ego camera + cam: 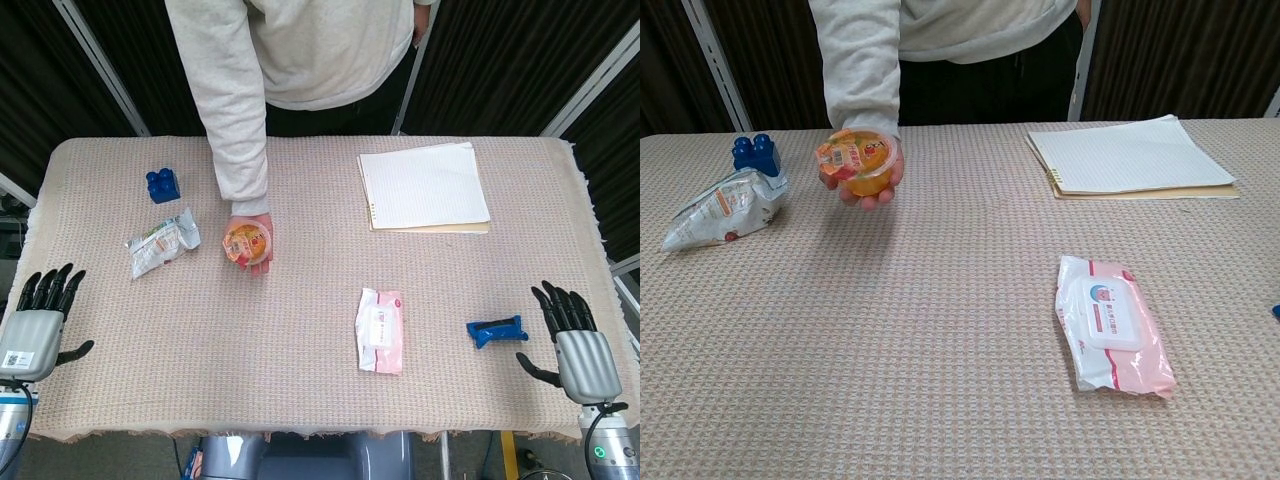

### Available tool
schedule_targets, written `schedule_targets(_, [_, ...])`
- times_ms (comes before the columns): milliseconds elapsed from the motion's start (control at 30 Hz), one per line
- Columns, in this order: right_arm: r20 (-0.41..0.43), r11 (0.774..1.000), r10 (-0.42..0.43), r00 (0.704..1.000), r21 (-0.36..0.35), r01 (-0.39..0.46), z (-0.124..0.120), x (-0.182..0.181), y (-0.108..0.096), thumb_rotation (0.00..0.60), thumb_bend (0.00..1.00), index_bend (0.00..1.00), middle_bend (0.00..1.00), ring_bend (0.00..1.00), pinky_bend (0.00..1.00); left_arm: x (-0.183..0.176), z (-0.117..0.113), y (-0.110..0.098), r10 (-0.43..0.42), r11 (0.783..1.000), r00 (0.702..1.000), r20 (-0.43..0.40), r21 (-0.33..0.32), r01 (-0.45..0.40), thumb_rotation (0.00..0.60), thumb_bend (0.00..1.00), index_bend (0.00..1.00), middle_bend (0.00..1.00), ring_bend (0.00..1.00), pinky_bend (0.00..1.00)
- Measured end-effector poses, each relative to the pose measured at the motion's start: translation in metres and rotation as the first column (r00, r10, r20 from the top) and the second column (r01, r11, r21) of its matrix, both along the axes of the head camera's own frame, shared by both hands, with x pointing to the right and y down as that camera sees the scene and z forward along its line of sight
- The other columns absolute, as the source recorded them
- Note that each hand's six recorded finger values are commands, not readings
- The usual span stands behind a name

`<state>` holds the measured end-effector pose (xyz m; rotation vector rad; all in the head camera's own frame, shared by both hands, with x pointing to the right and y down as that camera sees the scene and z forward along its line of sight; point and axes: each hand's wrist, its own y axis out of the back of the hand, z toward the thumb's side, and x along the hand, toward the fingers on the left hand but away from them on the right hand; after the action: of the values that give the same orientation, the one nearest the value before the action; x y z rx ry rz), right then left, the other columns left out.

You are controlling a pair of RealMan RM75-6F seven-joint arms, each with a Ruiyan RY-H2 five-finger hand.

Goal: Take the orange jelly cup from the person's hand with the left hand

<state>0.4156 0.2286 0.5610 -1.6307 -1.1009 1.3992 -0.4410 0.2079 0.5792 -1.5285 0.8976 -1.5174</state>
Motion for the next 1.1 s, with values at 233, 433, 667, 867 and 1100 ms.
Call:
schedule_targets(233, [-0.001,1.000,0.008,1.000,-0.003,-0.008,0.000,0.002,0.000,0.600,0.14,0.05,0.00,0.00,0.00,0.014,-0.002,-0.014,0.053,0.999,0.999,-0.006,-0.009,-0.053,0.600,0.05,0.00,0.00,0.00,0.03])
schedule_targets(433, [0.000,1.000,0.003,1.000,-0.008,-0.003,0.000,0.001,0.001,0.600,0.14,0.05,0.00,0.00,0.00,0.037,-0.003,-0.047,0.137,0.990,0.990,0.017,-0.045,-0.136,0.600,0.05,0.03,0.00,0.00,0.12])
schedule_targets(667, [0.000,1.000,0.007,1.000,-0.019,-0.007,0.002,0.002,0.000,0.600,0.14,0.05,0.00,0.00,0.00,0.078,0.002,-0.096,0.237,0.967,0.970,0.049,-0.105,-0.231,0.600,0.05,0.04,0.00,0.00,0.13])
schedule_targets(867, [0.001,1.000,0.007,1.000,-0.025,-0.007,0.002,0.003,0.000,0.600,0.14,0.05,0.00,0.00,0.00,0.114,0.013,-0.126,0.302,0.945,0.951,0.072,-0.153,-0.288,0.600,0.06,0.04,0.00,0.01,0.13])
schedule_targets(1100, [0.007,1.000,0.011,1.000,-0.028,-0.011,0.001,0.004,0.001,0.600,0.14,0.05,0.00,0.00,0.00,0.162,0.028,-0.142,0.366,0.917,0.927,0.085,-0.204,-0.344,0.600,0.10,0.05,0.00,0.02,0.14])
